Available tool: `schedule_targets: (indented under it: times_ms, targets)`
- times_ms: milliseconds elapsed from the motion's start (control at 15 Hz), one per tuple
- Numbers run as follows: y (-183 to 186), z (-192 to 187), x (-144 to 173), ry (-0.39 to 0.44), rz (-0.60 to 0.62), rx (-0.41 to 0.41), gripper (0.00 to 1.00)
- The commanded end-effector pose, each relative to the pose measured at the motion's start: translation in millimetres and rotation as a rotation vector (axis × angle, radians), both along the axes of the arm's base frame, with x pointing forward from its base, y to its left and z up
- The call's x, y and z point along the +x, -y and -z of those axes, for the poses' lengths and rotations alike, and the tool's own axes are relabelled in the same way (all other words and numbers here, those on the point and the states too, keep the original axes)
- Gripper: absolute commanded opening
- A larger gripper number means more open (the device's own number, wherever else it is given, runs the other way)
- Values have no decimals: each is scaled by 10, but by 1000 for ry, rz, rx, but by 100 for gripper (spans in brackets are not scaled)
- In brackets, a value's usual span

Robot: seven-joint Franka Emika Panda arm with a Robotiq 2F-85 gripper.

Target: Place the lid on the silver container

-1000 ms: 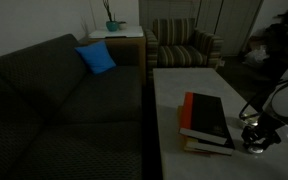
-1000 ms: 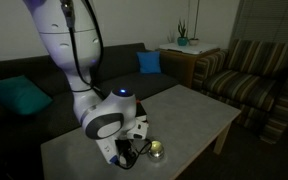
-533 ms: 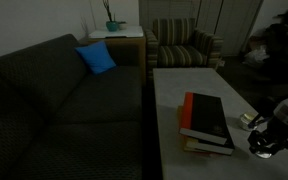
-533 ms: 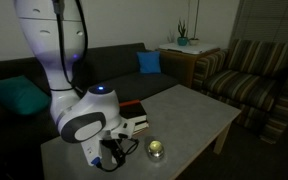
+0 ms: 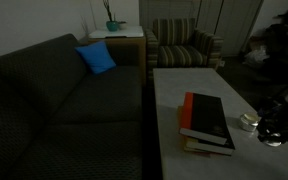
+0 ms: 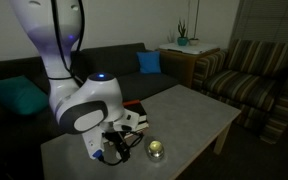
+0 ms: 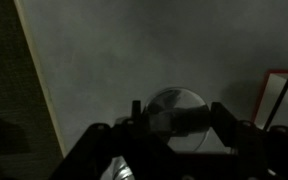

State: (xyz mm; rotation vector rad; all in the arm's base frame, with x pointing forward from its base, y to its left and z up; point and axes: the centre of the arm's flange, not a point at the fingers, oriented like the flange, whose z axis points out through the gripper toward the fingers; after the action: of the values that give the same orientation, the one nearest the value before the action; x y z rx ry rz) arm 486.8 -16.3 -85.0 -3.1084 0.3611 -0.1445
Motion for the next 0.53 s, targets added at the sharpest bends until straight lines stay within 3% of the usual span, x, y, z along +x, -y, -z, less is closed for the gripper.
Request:
schedule_targets:
  times_ms: [0, 200, 467]
  targets:
    - [229, -497, -18, -16, 25, 17, 44]
    - [373, -715, 49, -22, 4, 38, 44]
    - [537, -896, 109, -91, -68, 89, 44]
